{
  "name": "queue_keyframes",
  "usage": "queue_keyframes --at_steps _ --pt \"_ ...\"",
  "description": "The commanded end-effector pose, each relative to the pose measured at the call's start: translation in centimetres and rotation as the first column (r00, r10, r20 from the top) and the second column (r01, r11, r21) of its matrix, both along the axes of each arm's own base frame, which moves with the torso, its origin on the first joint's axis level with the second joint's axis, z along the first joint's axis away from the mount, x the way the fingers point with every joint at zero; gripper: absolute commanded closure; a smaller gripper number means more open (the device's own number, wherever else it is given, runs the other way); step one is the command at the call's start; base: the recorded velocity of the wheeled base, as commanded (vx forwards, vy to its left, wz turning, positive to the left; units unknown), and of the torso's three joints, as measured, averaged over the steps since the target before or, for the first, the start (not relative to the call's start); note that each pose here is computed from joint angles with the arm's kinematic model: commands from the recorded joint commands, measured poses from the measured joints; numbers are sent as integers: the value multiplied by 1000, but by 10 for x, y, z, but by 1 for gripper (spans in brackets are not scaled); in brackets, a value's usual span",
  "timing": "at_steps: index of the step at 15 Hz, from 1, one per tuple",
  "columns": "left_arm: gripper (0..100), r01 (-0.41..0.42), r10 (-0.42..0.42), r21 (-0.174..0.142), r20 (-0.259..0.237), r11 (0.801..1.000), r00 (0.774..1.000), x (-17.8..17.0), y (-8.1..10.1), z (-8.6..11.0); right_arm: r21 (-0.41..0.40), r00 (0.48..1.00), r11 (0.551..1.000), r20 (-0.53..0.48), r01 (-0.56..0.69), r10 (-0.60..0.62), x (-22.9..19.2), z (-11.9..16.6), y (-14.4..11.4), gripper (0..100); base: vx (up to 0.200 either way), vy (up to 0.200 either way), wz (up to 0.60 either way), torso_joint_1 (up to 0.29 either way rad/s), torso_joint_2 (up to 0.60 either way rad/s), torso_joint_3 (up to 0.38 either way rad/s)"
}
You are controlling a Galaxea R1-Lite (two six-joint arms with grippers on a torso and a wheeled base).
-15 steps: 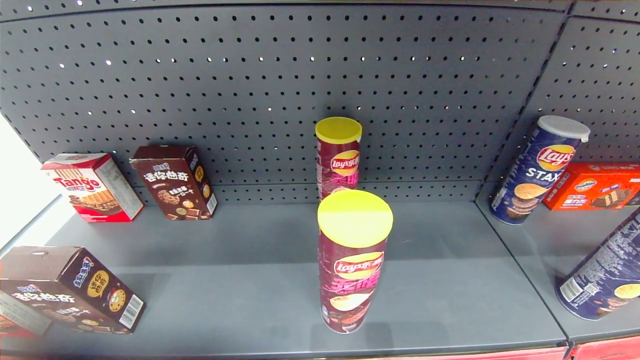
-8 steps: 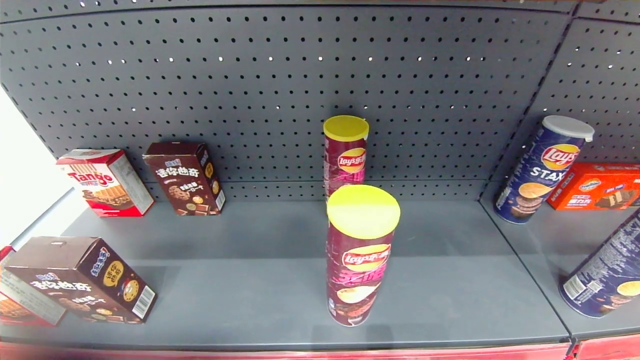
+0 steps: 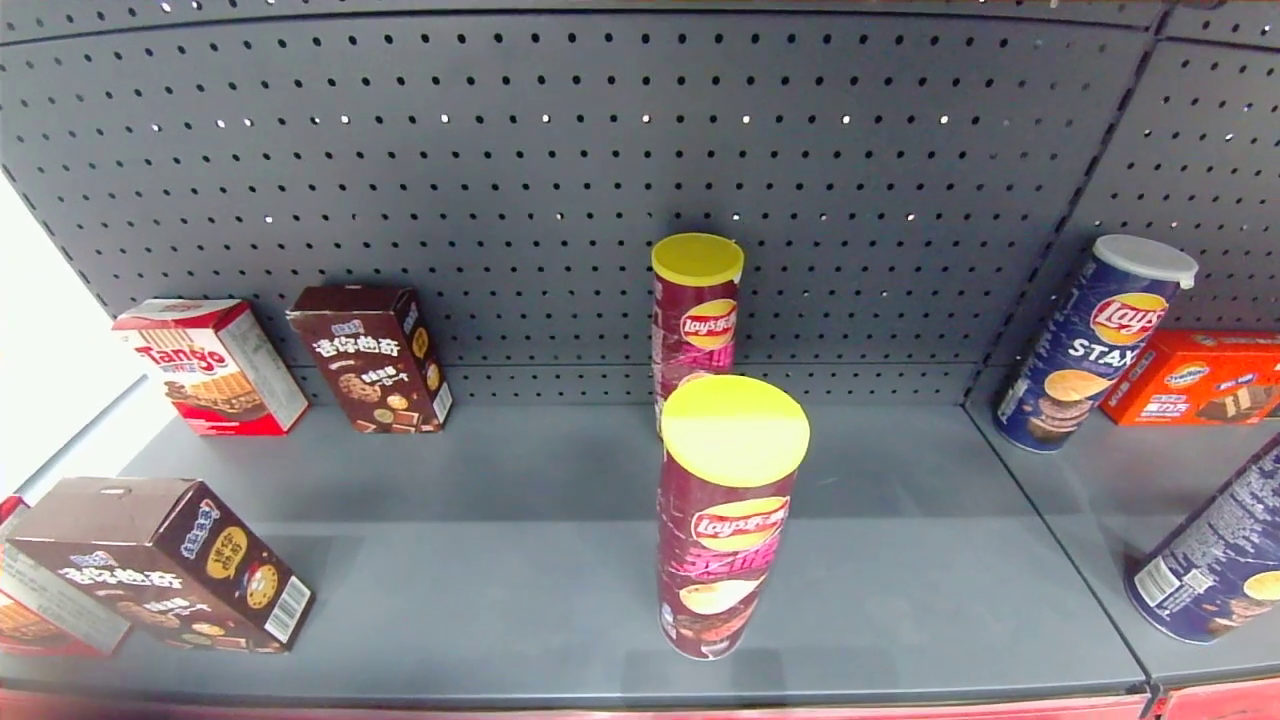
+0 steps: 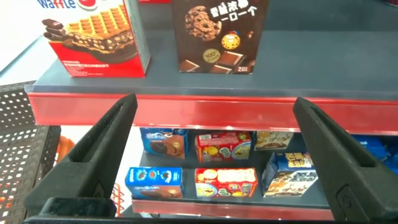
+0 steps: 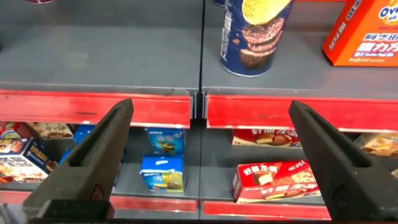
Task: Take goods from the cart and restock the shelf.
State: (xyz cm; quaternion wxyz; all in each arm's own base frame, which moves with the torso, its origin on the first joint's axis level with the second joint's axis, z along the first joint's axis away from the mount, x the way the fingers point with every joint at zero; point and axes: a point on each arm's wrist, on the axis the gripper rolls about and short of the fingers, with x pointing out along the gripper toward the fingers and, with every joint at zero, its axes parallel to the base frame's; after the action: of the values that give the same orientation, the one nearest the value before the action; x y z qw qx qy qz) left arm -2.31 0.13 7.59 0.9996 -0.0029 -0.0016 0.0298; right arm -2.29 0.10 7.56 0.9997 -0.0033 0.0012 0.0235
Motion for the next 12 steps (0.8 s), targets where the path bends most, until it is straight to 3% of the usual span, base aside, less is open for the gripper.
queue_keyframes --at_steps 1,7,9,12 --pt "0 -2 2 -2 0 1000 1000 0 0 0 0 1000 1000 -1 -1 1 0 0 0 0 0 0 0 0 0 0" --pt "0 -2 2 -2 0 1000 1000 0 0 0 0 1000 1000 -1 -1 1 0 0 0 0 0 0 0 0 0 0" --pt "0 -2 2 -2 0 1000 1000 0 0 0 0 1000 1000 -1 -1 1 0 0 0 0 -200 0 0 0 -2 0" --pt "0 0 0 -2 0 1000 1000 0 0 0 0 1000 1000 -1 -2 2 0 0 0 0 0 0 0 0 0 0"
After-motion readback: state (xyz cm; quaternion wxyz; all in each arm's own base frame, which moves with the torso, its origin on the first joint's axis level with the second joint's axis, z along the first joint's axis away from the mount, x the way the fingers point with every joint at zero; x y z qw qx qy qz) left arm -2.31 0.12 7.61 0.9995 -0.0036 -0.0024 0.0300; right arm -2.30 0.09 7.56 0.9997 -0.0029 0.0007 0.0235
